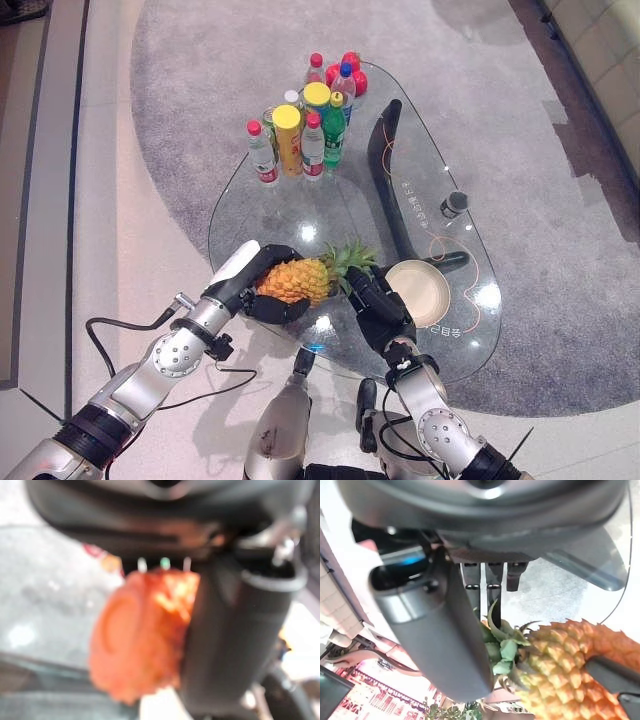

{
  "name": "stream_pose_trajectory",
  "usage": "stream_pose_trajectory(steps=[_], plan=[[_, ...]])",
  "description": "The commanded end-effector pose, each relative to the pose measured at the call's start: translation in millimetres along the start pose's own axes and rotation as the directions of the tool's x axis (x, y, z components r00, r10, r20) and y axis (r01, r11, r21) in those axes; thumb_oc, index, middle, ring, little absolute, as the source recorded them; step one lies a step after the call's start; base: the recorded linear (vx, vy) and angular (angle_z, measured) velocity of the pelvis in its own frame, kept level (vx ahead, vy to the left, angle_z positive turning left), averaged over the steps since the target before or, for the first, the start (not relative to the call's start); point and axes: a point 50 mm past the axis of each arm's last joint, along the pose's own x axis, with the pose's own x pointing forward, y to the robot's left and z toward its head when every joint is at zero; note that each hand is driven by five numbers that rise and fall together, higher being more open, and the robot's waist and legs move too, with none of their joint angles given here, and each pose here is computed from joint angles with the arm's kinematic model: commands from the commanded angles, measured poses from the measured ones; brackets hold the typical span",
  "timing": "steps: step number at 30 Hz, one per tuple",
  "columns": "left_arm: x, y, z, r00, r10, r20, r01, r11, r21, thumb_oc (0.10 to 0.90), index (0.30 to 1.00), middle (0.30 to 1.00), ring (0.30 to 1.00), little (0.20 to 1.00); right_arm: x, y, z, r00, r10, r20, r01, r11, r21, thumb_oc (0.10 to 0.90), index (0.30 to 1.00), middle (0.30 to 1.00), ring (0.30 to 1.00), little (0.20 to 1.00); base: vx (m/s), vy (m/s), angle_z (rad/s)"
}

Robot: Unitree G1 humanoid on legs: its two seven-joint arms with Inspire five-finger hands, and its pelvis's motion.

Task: Pick up the fruit to the plate

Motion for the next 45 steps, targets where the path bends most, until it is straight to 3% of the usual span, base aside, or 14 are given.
stream_pose_trajectory(steps=[1,9,16,26,34,43,44,45], plan=[[1,2,74,0.906,0.028,0.423,-0.021,1.000,-0.021,0.100,0.300,0.300,0.300,0.200,2,63,15,0.951,0.300,0.077,-0.305,0.950,0.070,0.800,0.900,0.900,0.900,0.900,0.00,0.000,0.00],[-2,2,76,0.893,-0.022,0.450,0.025,1.000,0.001,0.100,0.300,0.300,0.300,0.200,3,67,14,0.937,0.343,0.065,-0.349,0.926,0.144,0.800,0.900,0.900,0.900,0.900,0.02,0.005,0.00],[-3,-6,83,0.860,-0.136,0.493,0.098,0.990,0.103,0.100,0.300,0.300,0.300,0.200,6,68,10,0.937,0.346,0.042,-0.347,0.917,0.198,0.800,0.900,0.900,0.900,0.900,0.02,0.010,0.00],[-6,-7,91,0.806,-0.235,0.543,0.137,0.967,0.215,0.100,0.300,0.300,0.300,0.200,12,56,10,0.964,0.266,0.002,-0.257,0.928,0.269,0.800,0.900,0.900,0.900,0.900,0.05,0.002,0.01],[-14,-14,100,0.709,-0.400,0.581,0.273,0.915,0.297,0.100,0.300,0.300,0.300,0.200,13,47,5,0.966,0.258,-0.022,-0.244,0.934,0.259,0.800,0.900,0.900,0.900,0.900,0.05,0.019,0.01],[-17,-27,103,0.649,-0.461,0.605,0.344,0.887,0.308,0.100,0.300,0.300,0.300,0.200,14,33,4,0.977,0.213,0.032,-0.213,0.938,0.273,0.800,0.900,0.900,0.900,0.900,0.04,0.018,0.00],[-17,-28,103,0.650,-0.464,0.602,0.348,0.886,0.306,0.100,0.300,0.300,0.300,0.200,13,32,5,0.977,0.208,0.041,-0.211,0.938,0.275,0.457,0.606,0.606,0.606,0.557,0.00,0.000,0.00],[-17,-29,102,0.651,-0.467,0.598,0.356,0.884,0.302,0.100,0.300,0.300,0.300,0.200,13,31,7,0.978,0.202,0.060,-0.211,0.939,0.271,0.284,0.458,0.458,0.458,0.384,0.00,0.000,0.00]])
